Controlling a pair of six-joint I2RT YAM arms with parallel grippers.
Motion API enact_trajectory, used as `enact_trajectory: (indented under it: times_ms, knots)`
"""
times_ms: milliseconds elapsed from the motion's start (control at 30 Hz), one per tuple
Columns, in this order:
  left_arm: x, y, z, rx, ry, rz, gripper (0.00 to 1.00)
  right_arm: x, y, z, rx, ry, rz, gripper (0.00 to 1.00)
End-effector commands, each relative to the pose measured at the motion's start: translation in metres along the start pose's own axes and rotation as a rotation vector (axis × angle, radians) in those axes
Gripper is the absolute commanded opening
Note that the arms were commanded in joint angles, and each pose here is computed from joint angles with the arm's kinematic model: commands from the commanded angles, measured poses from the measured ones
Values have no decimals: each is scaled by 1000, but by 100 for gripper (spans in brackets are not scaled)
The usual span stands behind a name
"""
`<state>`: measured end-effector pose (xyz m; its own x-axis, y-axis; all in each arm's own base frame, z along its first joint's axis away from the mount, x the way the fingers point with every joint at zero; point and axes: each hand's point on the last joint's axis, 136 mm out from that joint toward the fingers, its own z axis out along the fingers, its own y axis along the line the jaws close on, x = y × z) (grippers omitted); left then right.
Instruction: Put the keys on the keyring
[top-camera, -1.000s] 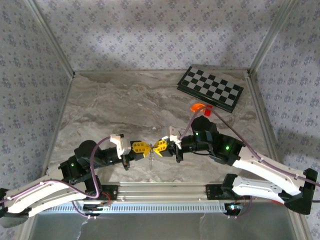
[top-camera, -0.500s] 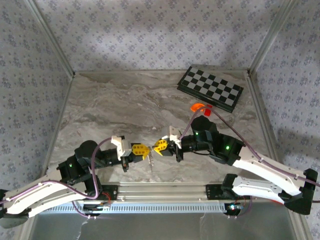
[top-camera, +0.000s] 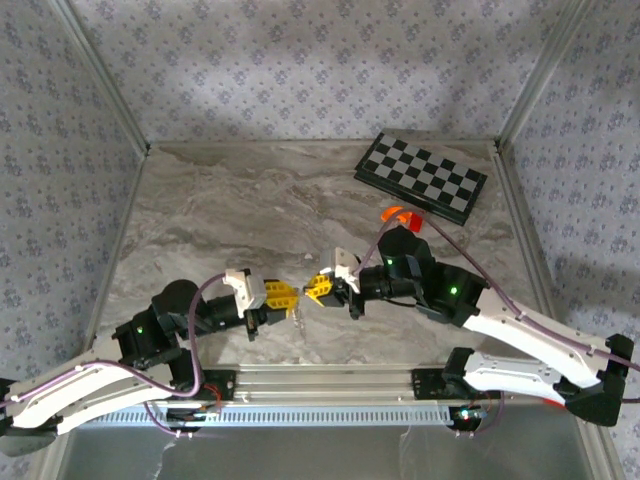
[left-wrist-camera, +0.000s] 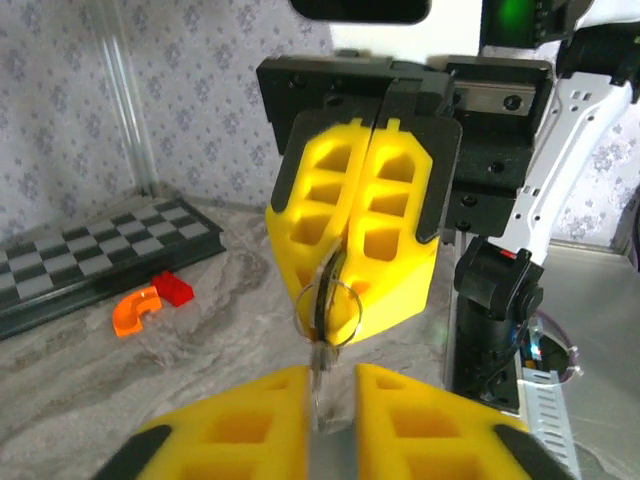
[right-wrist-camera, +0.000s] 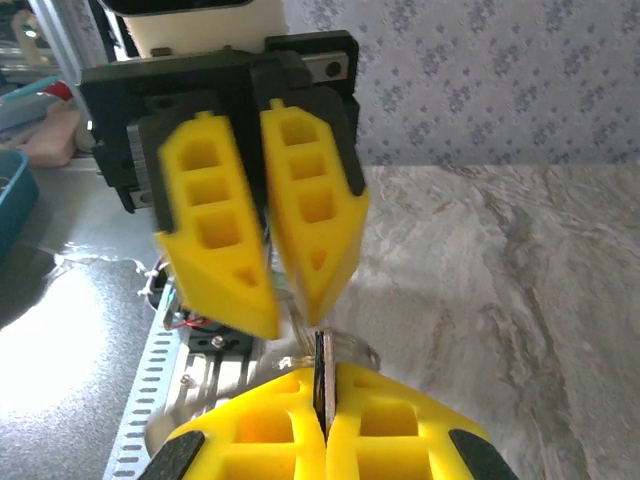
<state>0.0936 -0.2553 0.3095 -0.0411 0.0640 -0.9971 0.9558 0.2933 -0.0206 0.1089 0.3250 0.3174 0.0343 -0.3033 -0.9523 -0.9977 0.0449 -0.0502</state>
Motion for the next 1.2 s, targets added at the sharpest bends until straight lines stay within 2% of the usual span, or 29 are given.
enact_trajectory:
  times_ms: [0,100,167,400,567,667,733,967,1167]
  knots:
    - [-8,10,-3,-63,-9,6,30,-13,-18,-4,92,7,-13,0]
    - [0,25,-3,-151,6,1,49,3,-32,4,133,79,42,0]
    - [7,37,-4,-216,22,-6,57,10,-42,8,167,115,74,0]
    - [29,50,-6,-294,46,-75,66,41,-90,11,341,258,205,0]
    - [46,59,-11,-355,72,-105,67,63,-132,9,435,341,353,0]
    - [53,66,-16,-401,79,-118,90,77,-151,10,461,380,409,0]
    - [57,68,-19,-416,85,-118,99,81,-163,14,468,385,434,0]
    - [71,74,-29,-463,113,-104,100,90,-206,32,497,409,484,0]
    - [76,77,-37,-483,102,-105,99,87,-241,58,498,340,529,0]
